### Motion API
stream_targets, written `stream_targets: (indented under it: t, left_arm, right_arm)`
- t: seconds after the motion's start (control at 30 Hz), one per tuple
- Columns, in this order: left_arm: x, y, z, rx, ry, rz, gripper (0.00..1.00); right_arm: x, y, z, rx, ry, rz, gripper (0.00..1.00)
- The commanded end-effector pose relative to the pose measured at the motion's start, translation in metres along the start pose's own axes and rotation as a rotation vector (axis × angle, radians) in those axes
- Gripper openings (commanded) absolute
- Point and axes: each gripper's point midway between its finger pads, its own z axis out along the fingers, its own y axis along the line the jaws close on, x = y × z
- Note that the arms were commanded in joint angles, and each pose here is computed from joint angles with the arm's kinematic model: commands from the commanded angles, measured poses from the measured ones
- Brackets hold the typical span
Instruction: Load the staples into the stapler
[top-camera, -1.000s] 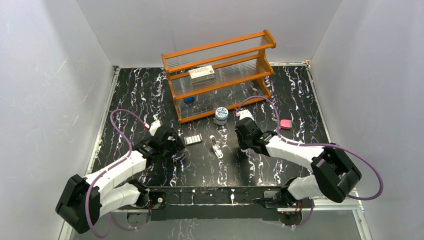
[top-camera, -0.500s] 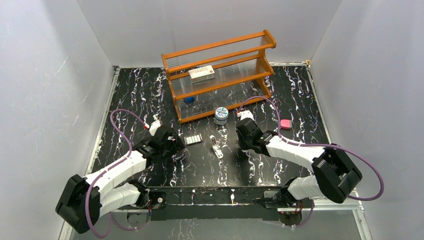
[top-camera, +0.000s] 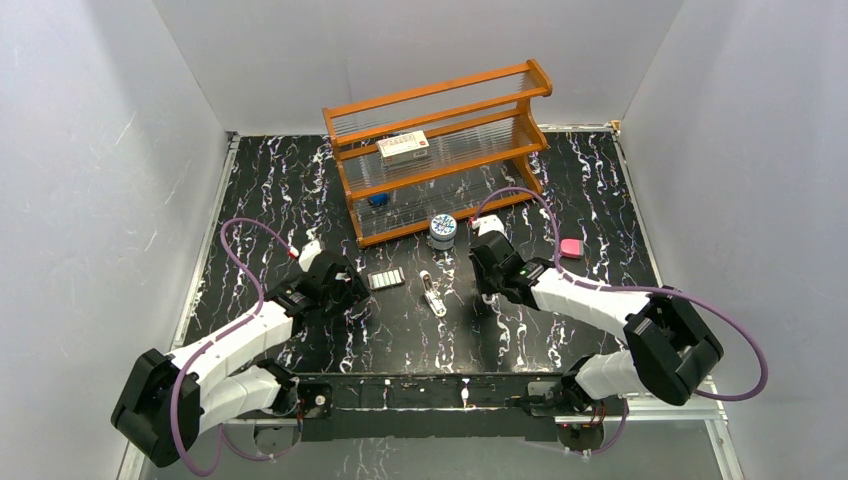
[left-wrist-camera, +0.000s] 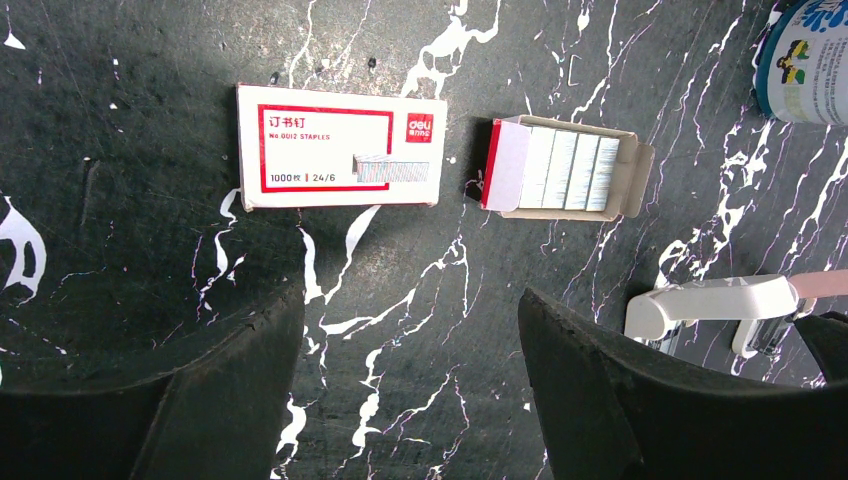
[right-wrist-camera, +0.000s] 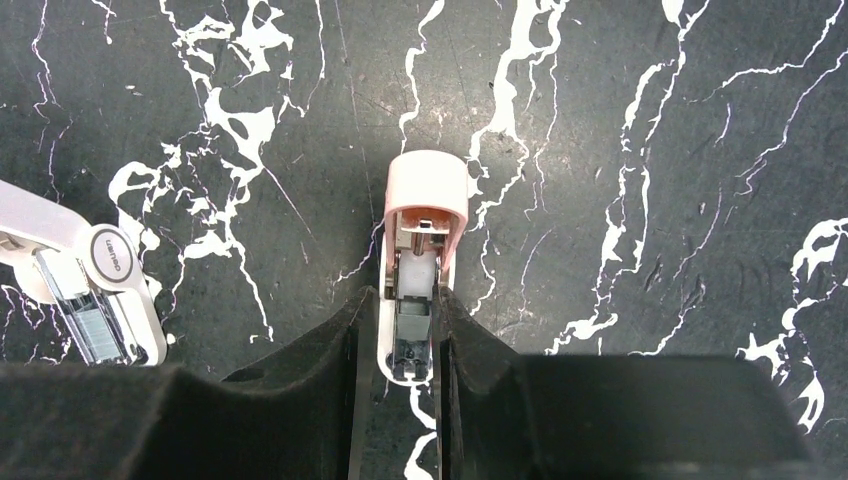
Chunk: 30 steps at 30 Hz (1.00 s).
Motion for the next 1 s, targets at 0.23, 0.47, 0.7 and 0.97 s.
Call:
stream_targets:
  t: [0.23, 0.47, 0.7, 0.97]
  left_arm:
    - [-0.009, -0.004, -0.006, 0.003, -0.026, -0.005, 0.76]
    - [-0.008, -0.004, -0.005, 0.004, -0.023, -0.007, 0.76]
    - [-0.007, -0.004, -0.005, 0.004, -0.020, -0.009, 0.76]
    - [-0.007, -0.004, -0.005, 0.006, -0.018, -0.009, 0.76]
  right_arm:
    - [-0.018, 0.014, 0.005, -0.049, -0.040, 0.028, 0.32]
    - [-0.007, 0.013, 0.004, -0.053, -0.012, 0.050, 0.29]
    - [0.000, 0.010, 0.002, -0.046, 0.003, 0.056, 0.29]
    - [0.002, 0.008, 0.002, -0.035, 0.010, 0.063, 0.31]
